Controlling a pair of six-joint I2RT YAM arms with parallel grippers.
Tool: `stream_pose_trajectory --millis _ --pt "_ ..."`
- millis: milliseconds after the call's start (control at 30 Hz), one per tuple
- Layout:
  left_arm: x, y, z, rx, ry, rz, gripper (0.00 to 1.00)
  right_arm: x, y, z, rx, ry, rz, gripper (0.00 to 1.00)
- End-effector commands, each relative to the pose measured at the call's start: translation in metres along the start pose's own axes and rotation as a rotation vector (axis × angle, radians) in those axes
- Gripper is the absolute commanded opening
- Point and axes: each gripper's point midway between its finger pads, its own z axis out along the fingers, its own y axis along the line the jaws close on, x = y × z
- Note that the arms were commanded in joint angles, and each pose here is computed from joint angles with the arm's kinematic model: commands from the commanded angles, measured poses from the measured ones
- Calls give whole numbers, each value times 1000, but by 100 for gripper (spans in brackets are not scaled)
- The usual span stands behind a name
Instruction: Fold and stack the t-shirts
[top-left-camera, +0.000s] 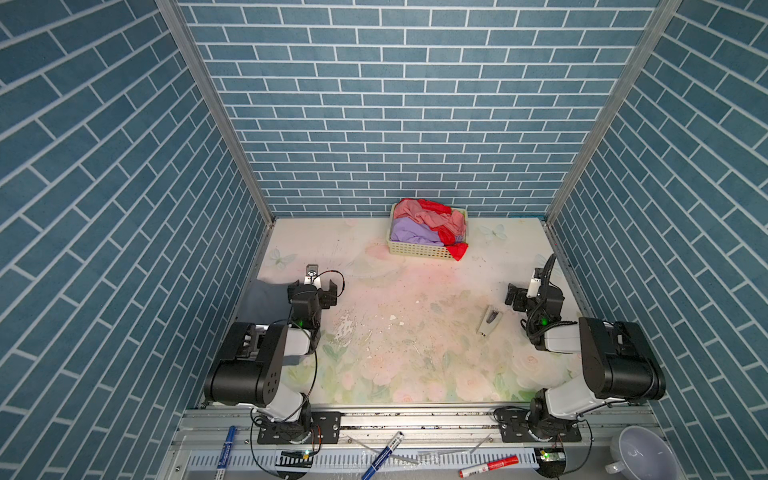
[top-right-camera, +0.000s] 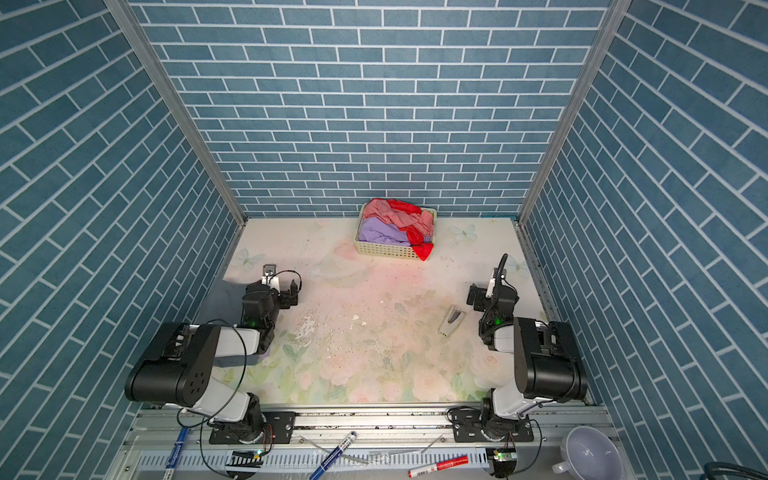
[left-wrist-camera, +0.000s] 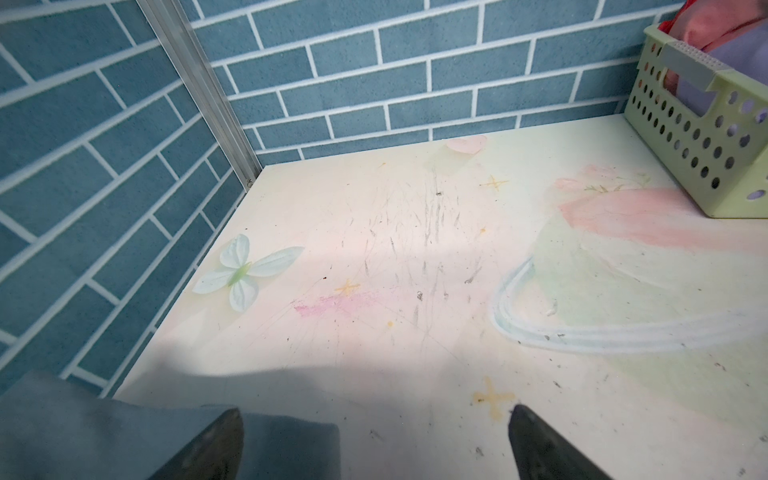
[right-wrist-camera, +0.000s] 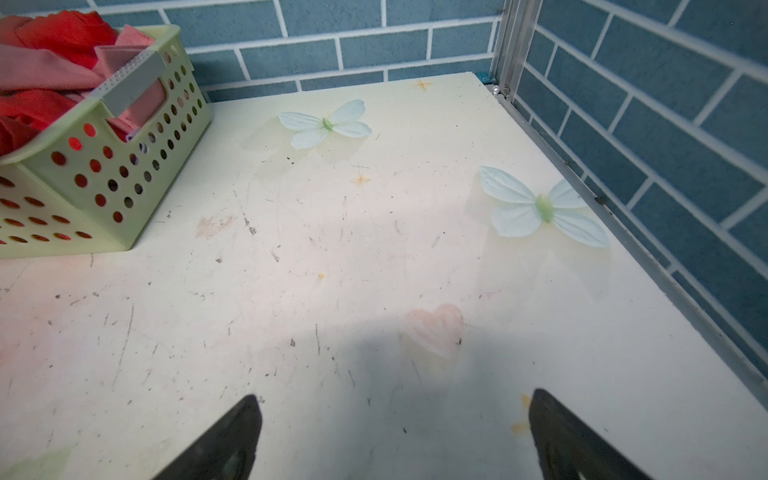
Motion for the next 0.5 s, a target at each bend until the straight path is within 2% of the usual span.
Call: stream_pose_trajectory --millis 0,233,400,467 --pt "-3 1 3 0 -4 2 100 -19 2 4 -8 -46 -45 99" --pt "-9 -5 -2 38 -23 23 100 -26 4 -5 -22 -81 -50 99" --pt "-40 -4 -30 43 -76 36 100 -52 8 -31 -38 -99 -50 99" --pt "-59 -5 -47 60 -106 5 100 -68 14 -44 -69 -110 -24 99"
